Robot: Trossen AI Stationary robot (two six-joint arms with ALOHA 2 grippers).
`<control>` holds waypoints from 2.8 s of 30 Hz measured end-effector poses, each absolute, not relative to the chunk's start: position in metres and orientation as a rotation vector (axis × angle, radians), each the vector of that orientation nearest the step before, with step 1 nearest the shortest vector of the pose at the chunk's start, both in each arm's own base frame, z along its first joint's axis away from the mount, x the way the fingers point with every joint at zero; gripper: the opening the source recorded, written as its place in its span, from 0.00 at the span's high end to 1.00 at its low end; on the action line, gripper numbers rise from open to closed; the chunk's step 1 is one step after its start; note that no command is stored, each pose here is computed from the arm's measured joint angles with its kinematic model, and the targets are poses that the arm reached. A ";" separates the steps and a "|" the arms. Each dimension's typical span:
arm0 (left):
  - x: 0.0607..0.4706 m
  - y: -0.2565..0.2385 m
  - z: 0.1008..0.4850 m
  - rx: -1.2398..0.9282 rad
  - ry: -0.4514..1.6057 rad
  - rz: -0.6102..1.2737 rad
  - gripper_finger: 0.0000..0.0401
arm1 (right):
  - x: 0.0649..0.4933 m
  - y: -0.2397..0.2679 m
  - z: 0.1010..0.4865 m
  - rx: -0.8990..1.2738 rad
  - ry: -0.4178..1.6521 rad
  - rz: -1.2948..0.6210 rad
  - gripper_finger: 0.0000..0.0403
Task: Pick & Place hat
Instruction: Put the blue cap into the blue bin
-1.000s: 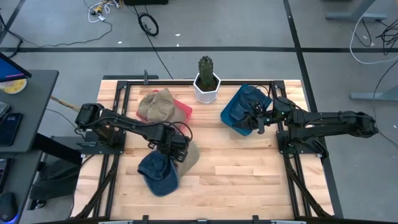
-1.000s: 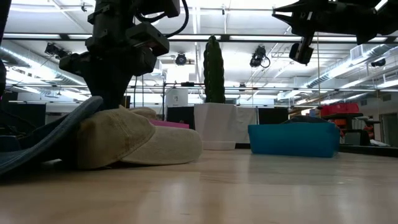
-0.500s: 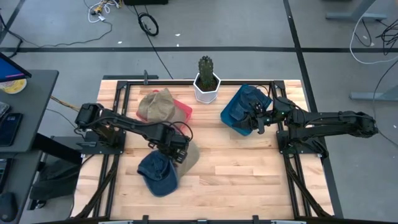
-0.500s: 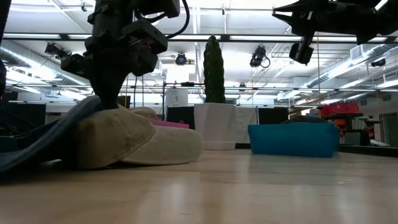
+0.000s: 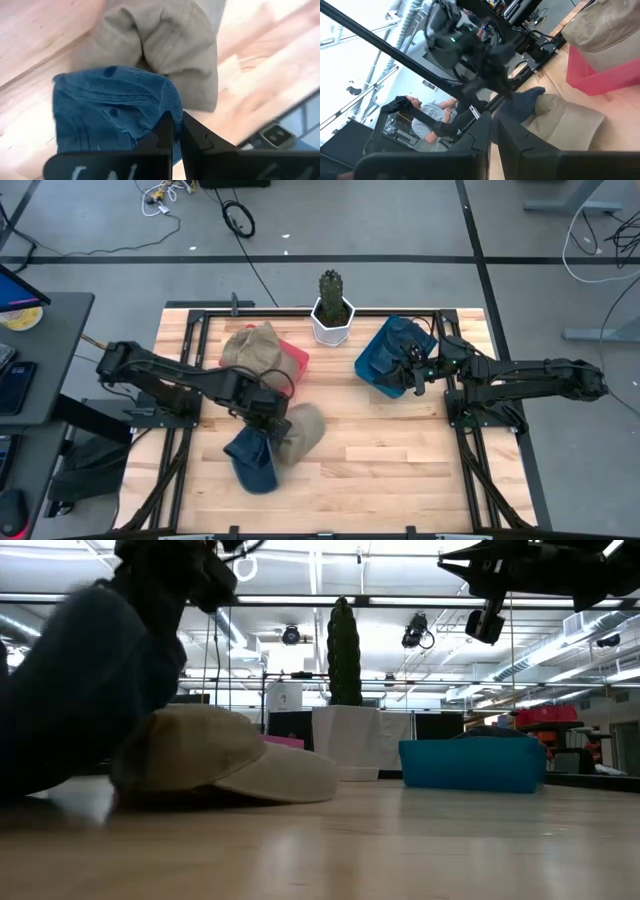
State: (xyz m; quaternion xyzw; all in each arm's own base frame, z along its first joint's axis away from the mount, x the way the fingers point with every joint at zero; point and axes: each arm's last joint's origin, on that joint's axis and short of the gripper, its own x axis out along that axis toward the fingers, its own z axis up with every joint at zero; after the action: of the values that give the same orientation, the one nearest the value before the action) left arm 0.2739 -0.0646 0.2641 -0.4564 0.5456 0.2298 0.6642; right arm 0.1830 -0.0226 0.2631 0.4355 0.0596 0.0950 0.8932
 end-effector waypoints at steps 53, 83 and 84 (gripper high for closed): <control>0.204 -0.061 0.386 -0.867 0.554 -0.095 0.97 | 0.183 -0.023 0.260 0.922 0.158 0.181 0.92; 0.210 -0.059 0.448 -0.291 -0.176 -0.304 0.97 | 0.179 -0.024 0.294 0.814 -0.212 0.265 0.92; 0.209 -0.058 0.450 -0.276 -0.192 -0.304 0.97 | 0.178 -0.024 0.296 0.808 -0.240 0.261 0.92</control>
State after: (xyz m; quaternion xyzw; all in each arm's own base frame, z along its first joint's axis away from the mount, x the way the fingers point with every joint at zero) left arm 0.2093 -0.0584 0.4496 -0.1369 -0.0950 -0.1507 0.9744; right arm 0.1785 -0.0243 0.2965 0.3909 -0.1160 0.1264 0.9043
